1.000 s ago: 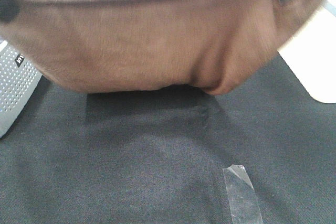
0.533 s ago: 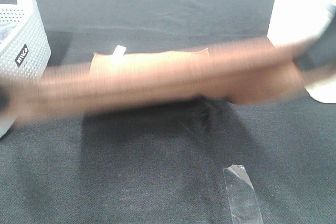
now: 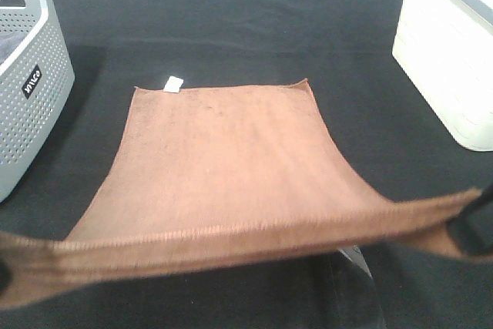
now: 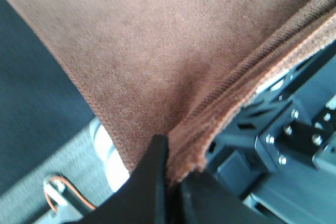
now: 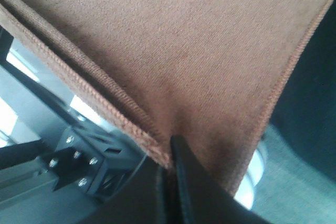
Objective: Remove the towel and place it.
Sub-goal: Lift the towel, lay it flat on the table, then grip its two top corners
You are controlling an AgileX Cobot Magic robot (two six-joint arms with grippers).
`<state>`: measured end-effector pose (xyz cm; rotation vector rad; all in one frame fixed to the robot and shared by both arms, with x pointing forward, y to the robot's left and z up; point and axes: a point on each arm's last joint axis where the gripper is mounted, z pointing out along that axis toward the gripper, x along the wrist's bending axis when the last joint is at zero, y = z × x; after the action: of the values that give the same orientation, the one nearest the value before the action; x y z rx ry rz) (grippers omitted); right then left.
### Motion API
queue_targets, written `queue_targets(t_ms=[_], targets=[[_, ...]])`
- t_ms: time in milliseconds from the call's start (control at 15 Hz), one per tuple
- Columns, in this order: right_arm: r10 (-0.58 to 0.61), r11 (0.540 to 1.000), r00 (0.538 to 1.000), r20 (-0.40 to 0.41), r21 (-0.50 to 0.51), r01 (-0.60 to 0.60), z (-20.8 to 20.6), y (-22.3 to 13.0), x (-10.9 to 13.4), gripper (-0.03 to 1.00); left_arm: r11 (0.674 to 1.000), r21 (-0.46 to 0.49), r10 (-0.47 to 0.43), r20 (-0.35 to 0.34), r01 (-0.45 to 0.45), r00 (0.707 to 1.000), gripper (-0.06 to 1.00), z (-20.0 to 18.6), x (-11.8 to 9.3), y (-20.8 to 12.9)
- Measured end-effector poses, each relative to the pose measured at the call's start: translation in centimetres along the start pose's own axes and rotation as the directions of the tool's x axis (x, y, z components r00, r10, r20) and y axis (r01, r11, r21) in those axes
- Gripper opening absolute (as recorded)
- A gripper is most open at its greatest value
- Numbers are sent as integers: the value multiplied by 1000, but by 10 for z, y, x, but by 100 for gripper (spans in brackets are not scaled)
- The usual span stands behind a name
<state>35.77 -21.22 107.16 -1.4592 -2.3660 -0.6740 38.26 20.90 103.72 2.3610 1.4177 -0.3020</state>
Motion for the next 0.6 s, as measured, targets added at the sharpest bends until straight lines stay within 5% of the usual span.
queue_targets(t_ms=[333,600], targets=[[3,979,1000,-20,202,1,38,-33,15,1,984,158,-86,40,78,996,0,34,9,-34],[-56,974,997,48,220,44,42,-37,16,1,982,164,-105,63,94,992,0,37,7,-36]])
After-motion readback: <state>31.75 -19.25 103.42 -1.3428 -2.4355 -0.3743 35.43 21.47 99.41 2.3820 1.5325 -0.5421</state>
